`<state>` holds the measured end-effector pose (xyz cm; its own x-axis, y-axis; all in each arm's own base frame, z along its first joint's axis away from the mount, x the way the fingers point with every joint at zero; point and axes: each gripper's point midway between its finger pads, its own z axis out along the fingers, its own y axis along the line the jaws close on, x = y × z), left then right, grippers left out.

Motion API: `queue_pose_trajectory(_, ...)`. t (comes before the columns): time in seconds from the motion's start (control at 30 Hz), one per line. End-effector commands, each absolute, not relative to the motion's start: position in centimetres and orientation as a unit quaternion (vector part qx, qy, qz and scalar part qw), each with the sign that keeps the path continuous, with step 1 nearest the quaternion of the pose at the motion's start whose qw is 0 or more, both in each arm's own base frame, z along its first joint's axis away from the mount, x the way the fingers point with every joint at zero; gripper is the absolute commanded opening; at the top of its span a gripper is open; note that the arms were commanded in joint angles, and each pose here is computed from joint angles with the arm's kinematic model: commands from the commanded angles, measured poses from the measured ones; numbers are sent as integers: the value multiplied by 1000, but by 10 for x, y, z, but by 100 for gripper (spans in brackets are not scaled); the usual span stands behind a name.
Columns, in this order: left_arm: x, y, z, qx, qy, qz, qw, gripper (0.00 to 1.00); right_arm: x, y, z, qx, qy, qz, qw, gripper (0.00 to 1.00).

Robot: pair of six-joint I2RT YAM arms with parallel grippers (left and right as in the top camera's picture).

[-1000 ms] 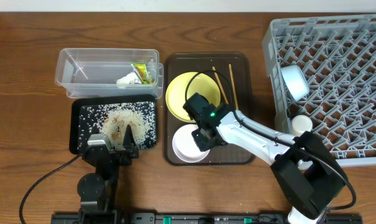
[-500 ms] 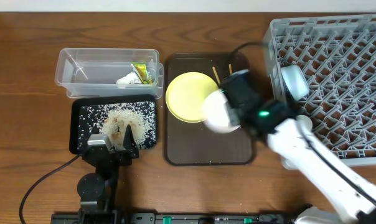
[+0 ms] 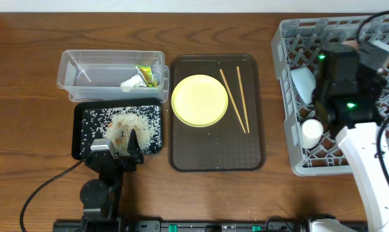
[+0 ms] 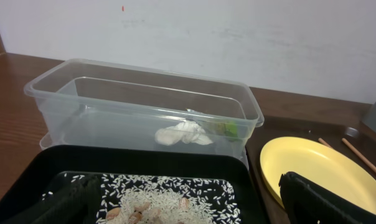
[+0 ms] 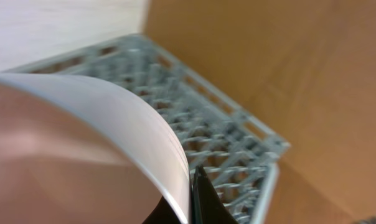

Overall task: Sort waste into correct bins and load items into the dishwasher rack
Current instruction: 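Set the white bowl into the dish rack and release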

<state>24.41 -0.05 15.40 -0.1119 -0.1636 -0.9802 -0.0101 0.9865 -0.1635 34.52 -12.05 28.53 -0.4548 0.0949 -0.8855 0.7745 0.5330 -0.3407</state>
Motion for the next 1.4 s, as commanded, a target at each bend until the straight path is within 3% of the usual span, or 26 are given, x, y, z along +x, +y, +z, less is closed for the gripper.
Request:
queue_pose_trajectory(0.0, 244, -1, 138, -53, 756, -55, 650, 94, 333, -155, 280, 307, 741, -449, 394, 1)
queue_pose_trajectory(0.27, 244, -1, 138, -53, 756, -55, 650, 93, 335, -203, 231, 296, 758, -503, 292, 1)
queue_pose_trajectory(0.67, 244, -1, 138, -53, 756, -55, 650, 94, 373, -213, 176, 204, 783, -546, 219, 1)
queue_pose_trajectory(1.07, 244, -1, 138, -53, 756, -55, 650, 93, 405, -160, 136, 118, 828, -501, 223, 7)
queue_pose_trajectory(1.13, 244, -1, 138, -53, 756, -55, 650, 93, 407, -155, 137, 117, 828, -499, 229, 15)
queue_pose_trajectory(1.2, 244, -1, 138, -53, 756, -55, 650, 93, 409, -150, 137, 113, 829, -496, 234, 39)
queue_pose_trajectory(1.23, 244, -1, 138, -53, 756, -55, 650, 94, 410, -146, 139, 110, 829, -494, 236, 43)
queue_pose_trajectory(1.37, 244, -1, 138, -53, 756, -55, 650, 94, 410, -127, 148, 110, 835, -472, 259, 48)
